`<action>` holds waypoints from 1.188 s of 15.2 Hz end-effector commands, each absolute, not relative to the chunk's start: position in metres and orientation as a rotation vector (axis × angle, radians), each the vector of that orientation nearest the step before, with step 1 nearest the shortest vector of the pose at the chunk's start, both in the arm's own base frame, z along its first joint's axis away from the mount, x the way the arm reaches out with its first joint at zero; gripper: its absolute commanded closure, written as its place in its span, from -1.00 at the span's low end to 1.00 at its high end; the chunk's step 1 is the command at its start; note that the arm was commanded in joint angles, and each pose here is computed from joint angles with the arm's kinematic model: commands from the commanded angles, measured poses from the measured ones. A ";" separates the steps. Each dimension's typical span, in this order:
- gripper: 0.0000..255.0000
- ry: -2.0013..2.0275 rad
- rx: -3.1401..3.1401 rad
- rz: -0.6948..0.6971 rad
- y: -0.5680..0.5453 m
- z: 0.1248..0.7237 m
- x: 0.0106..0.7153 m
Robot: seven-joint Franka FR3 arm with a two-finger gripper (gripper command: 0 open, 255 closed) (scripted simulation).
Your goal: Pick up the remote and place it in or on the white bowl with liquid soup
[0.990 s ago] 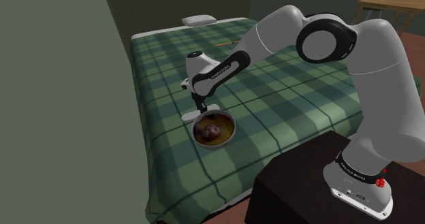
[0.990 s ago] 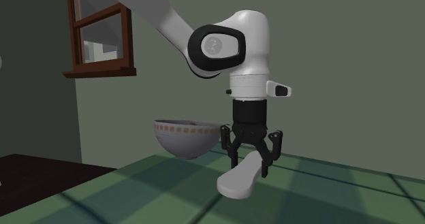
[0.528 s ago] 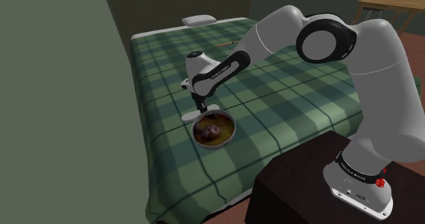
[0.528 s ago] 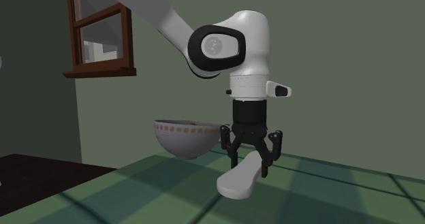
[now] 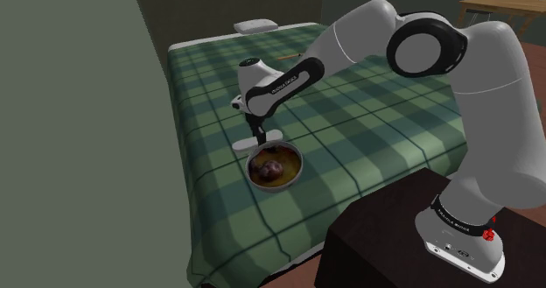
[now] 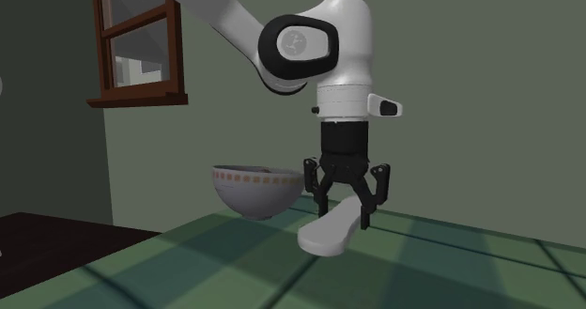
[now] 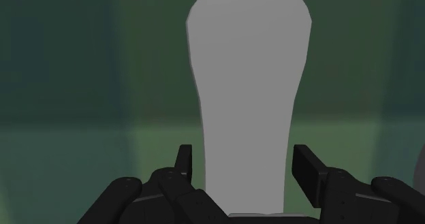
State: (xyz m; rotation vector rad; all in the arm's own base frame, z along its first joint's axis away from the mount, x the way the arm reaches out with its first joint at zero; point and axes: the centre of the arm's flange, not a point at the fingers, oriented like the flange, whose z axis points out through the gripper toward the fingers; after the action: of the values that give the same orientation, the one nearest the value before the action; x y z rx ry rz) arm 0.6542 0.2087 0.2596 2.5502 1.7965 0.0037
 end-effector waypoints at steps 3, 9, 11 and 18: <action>1.00 1.796 2.550 0.004 0.209 0.281 0.654; 1.00 1.796 2.550 0.004 0.209 0.313 0.654; 1.00 1.796 2.550 0.004 0.209 0.323 0.654; 1.00 1.796 2.550 0.004 0.209 0.360 0.654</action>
State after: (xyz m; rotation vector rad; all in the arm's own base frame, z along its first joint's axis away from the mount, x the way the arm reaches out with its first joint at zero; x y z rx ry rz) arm 0.6547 0.2091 0.3545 2.5502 1.7965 0.0040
